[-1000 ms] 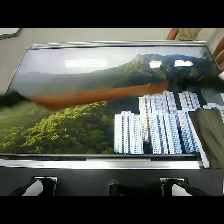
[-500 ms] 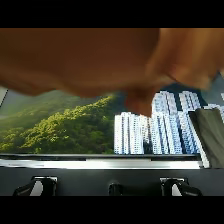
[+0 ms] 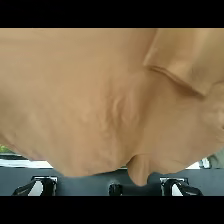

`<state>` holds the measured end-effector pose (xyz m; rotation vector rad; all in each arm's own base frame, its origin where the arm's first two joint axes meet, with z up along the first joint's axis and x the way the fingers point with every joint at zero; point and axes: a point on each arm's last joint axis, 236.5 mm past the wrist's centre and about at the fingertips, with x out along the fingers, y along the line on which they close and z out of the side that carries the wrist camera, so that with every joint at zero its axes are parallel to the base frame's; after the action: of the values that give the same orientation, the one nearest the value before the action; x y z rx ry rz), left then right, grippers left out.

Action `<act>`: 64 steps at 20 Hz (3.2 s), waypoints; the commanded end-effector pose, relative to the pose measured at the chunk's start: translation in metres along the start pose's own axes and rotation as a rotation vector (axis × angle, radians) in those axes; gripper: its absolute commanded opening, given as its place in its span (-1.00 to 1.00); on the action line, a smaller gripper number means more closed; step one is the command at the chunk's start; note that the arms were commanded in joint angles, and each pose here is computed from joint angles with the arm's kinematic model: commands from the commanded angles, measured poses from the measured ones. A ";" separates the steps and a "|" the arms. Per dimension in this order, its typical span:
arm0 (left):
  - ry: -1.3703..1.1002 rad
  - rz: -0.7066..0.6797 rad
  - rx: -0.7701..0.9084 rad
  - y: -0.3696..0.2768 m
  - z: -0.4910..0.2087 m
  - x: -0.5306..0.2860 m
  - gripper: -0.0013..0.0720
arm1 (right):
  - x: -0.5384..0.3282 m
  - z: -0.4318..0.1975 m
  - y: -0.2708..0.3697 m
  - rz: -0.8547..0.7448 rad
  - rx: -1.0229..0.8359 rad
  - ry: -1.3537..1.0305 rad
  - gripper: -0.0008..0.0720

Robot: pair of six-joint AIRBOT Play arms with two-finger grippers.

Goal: Fold the shirts.

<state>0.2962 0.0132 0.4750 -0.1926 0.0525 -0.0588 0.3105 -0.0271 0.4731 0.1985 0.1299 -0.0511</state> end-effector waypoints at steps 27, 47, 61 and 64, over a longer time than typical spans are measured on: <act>1.532 -0.142 -0.407 0.087 -0.520 0.137 -0.86 | 0.254 -0.497 -0.049 -0.041 0.245 1.335 -0.87; 1.603 0.027 -0.447 0.099 -0.558 -0.021 0.28 | 0.103 -0.468 -0.104 -0.138 0.364 1.536 0.20; 1.493 0.017 -0.504 0.072 -0.577 0.007 -0.86 | 0.051 -0.511 -0.076 -0.029 0.405 1.572 0.38; 1.492 0.015 -0.502 0.073 -0.577 0.007 -0.86 | 0.034 -0.553 -0.061 -0.013 0.513 1.594 0.38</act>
<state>0.2712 -0.0256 -0.1039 -0.6250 1.5760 -0.1674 0.2860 0.0008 -0.0558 0.6221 1.7227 0.0544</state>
